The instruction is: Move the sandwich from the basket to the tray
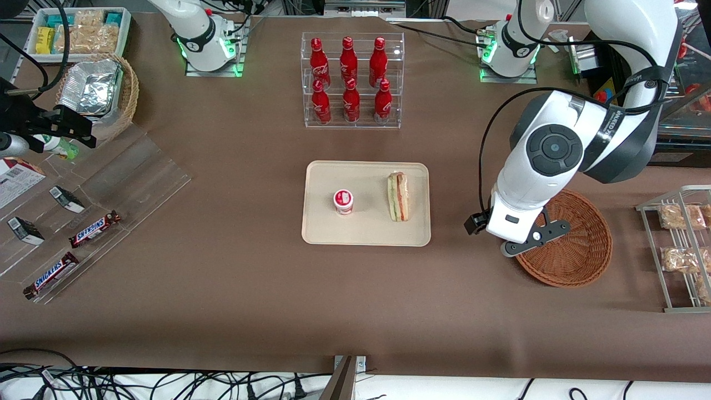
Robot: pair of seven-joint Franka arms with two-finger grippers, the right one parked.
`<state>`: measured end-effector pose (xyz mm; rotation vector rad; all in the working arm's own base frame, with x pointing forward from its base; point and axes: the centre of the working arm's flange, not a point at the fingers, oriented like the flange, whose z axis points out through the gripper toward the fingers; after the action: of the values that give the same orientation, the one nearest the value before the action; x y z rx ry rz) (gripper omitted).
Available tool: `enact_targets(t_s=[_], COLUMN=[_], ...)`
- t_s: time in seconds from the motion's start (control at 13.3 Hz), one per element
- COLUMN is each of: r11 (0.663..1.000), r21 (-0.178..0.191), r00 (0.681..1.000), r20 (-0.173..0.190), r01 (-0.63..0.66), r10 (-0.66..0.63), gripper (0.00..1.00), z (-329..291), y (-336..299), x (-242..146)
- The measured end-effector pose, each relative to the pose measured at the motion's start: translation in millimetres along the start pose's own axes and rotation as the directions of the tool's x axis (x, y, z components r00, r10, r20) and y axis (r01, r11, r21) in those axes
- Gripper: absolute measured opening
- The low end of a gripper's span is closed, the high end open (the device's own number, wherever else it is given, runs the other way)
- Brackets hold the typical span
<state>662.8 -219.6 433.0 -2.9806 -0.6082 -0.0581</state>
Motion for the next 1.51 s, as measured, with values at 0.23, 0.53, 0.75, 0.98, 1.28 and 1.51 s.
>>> enact_targets(t_s=[0.23,0.53,0.75,0.98,1.28,1.51], r11=[1.0,0.996,0.987,0.962,0.933,0.914], r21=[-0.019,-0.067,-0.088,-0.1,-0.105,-0.128], r00=[1.0,0.998,0.989,0.963,0.932,0.916], r20=[0.005,0.015,0.042,0.072,0.079,0.069], r01=[-0.006,-0.059,-0.137,-0.253,-0.346,-0.386], r10=[0.006,0.06,0.141,0.26,0.354,0.396], gripper=[1.0,1.0,1.0,1.0,1.0,1.0], z=[-10.3,-47.4,-74.4,-101.2,-126.9,-139.0], y=[-8.1,-53.4,-107.3,-154.8,-176.9,-180.4], x=[3.9,23.3,37.1,38.1,23.5,8.4])
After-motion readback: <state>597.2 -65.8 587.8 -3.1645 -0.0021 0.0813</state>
